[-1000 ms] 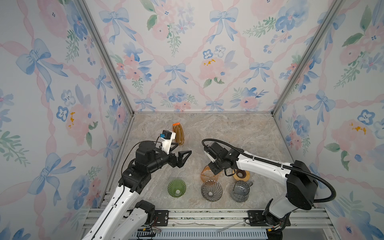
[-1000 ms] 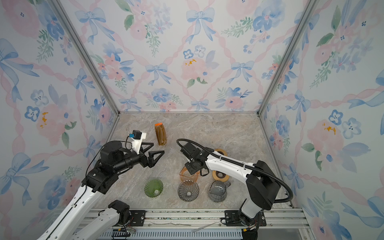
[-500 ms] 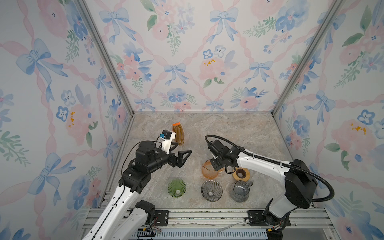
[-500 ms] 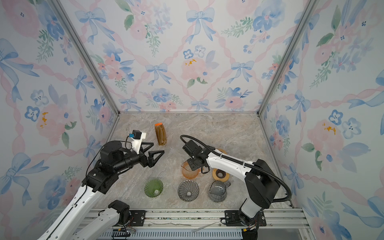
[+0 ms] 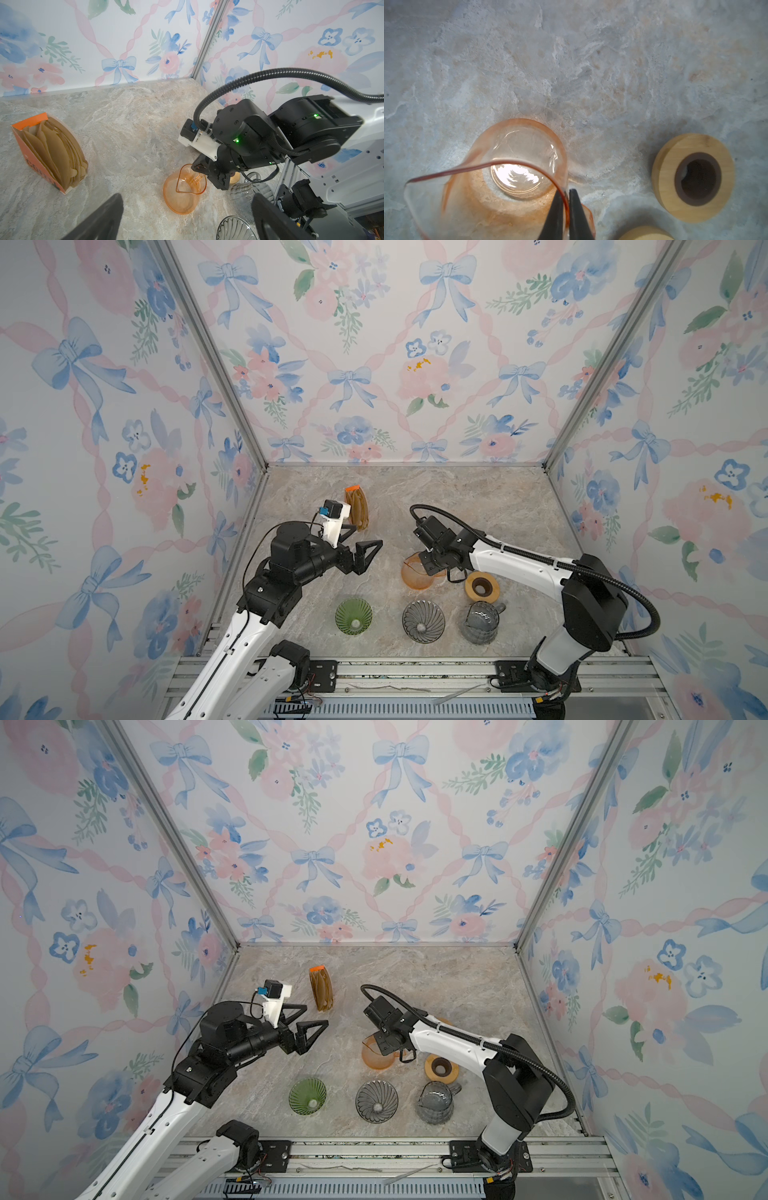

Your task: Place the coffee filter in the dripper

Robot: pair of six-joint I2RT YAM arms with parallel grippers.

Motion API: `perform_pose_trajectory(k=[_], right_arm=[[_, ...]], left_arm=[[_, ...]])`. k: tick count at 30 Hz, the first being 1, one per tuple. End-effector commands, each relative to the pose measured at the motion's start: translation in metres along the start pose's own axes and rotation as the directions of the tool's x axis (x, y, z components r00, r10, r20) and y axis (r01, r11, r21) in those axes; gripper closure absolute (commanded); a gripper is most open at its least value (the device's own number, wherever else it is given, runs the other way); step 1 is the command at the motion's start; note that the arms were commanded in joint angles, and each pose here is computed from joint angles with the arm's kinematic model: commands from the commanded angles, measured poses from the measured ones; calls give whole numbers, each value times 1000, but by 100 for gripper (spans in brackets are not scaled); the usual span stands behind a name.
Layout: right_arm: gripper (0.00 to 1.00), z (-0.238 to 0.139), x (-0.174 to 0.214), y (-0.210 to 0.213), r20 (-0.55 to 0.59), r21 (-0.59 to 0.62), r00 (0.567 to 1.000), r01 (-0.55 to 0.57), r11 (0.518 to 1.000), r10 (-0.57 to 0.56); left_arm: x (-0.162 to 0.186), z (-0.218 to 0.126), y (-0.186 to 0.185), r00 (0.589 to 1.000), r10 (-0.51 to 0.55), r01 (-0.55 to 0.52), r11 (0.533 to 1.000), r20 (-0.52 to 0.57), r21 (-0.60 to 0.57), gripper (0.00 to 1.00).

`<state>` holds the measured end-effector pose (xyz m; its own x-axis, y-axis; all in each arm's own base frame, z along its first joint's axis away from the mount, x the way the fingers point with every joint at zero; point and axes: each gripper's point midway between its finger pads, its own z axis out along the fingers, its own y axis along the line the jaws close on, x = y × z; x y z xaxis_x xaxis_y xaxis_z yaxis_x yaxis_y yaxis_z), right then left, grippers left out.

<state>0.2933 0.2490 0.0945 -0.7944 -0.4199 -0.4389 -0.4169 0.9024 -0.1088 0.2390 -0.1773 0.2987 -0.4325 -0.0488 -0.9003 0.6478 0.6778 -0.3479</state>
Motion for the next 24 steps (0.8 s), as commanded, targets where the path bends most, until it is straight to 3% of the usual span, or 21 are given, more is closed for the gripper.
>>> perform_pose_trajectory(k=[1,11,24], right_arm=[[92,-2,2,-24,-4,68,999,-54,996,54],[91,-7,15,-67,-25,160,989,-137,978,142],[89,-10,29,-80,-33,177,981,-184,967,192]], left_arm=[[1,1,0,1000,-6,6,1000,0,9,2],[2,1,2,1000,-12,12,1000,-1,3,2],[4,5,5,1000,-24,24,1000,-13,-4,2]])
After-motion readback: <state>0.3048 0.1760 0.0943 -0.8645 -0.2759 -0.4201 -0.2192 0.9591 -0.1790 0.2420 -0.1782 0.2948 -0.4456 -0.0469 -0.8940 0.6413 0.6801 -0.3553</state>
